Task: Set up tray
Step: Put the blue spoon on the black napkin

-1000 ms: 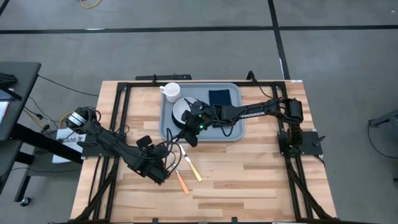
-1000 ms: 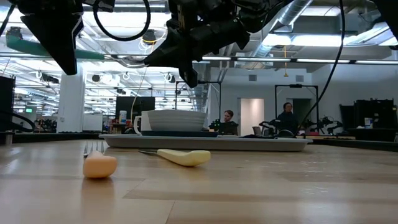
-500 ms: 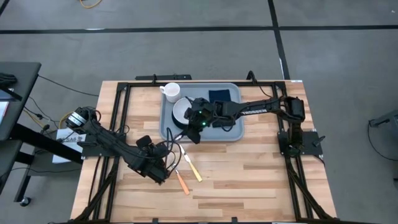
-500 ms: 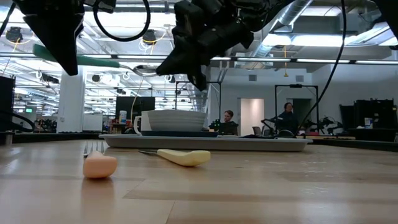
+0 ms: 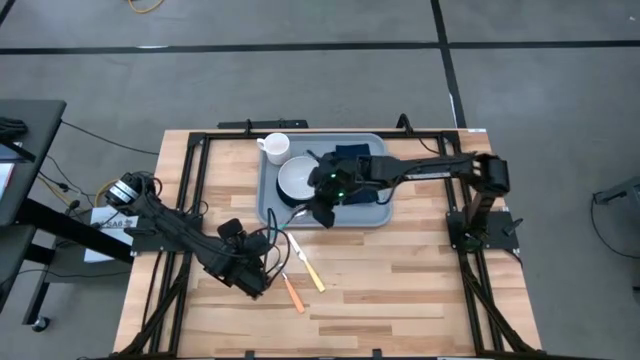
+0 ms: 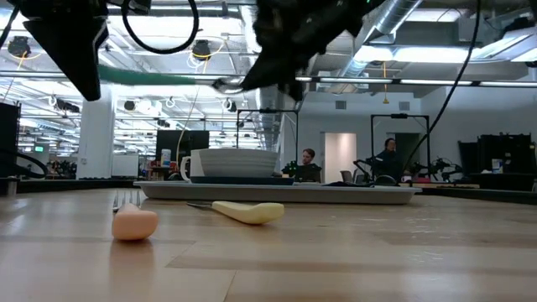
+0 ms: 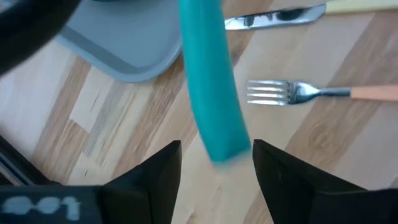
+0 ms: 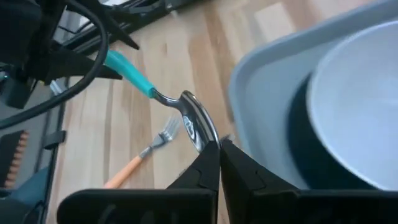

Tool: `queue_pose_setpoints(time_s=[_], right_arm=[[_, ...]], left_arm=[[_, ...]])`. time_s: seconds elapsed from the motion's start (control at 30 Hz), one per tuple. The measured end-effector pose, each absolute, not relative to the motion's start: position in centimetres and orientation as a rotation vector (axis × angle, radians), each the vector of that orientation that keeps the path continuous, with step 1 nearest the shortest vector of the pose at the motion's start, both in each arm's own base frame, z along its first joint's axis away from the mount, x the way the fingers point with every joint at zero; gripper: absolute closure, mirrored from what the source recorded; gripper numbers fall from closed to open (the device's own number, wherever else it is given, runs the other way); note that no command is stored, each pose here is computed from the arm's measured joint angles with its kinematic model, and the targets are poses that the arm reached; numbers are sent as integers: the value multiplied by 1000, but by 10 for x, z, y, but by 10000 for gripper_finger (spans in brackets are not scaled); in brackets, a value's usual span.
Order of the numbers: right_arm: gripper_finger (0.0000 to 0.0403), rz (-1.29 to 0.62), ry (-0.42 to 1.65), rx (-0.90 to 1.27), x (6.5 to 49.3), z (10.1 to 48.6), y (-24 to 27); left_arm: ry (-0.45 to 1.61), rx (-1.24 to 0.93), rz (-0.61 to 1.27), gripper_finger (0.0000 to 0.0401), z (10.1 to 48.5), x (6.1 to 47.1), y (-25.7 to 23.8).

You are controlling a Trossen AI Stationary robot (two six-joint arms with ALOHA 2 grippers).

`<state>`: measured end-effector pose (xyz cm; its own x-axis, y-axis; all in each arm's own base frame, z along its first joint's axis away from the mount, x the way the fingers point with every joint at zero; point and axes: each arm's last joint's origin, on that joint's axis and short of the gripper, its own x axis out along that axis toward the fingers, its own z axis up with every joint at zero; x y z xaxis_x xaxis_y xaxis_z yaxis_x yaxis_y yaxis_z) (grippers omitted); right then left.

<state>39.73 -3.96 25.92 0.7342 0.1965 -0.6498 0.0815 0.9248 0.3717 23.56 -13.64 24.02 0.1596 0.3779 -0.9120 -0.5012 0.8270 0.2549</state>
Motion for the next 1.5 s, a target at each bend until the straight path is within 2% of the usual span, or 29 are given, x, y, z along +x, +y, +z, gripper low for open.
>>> queue_pose_setpoints(time_s=[0.23, 0.43, 0.7, 0.83, 0.97, 1.1, 1.33, 1.5], right_arm=[[402, -75, 797, 346, 354, 288, -38], [402, -214, 858, 302, 300, 296, -36], [403, -321, 839, 244, 228, 302, -29], [403, -455, 816, 221, 204, 302, -30], [403, -504, 807, 215, 196, 296, -30], [403, -532, 823, 220, 198, 281, -29], [403, -491, 747, 261, 208, 255, -16], [403, -448, 744, 198, 203, 258, -4]], left_arm=[[1112, -38, 731, 213, 245, 226, -141], [952, 8, 717, 213, 263, 219, -137], [842, 167, 518, 213, 298, 209, -127], [721, 200, 424, 213, 323, 207, -118], [604, 235, 301, 214, 342, 203, -109], [460, 271, 269, 214, 345, 199, -94], [134, 280, 104, 214, 314, 202, -66], [-14, 285, 192, 214, 288, 204, -44]])
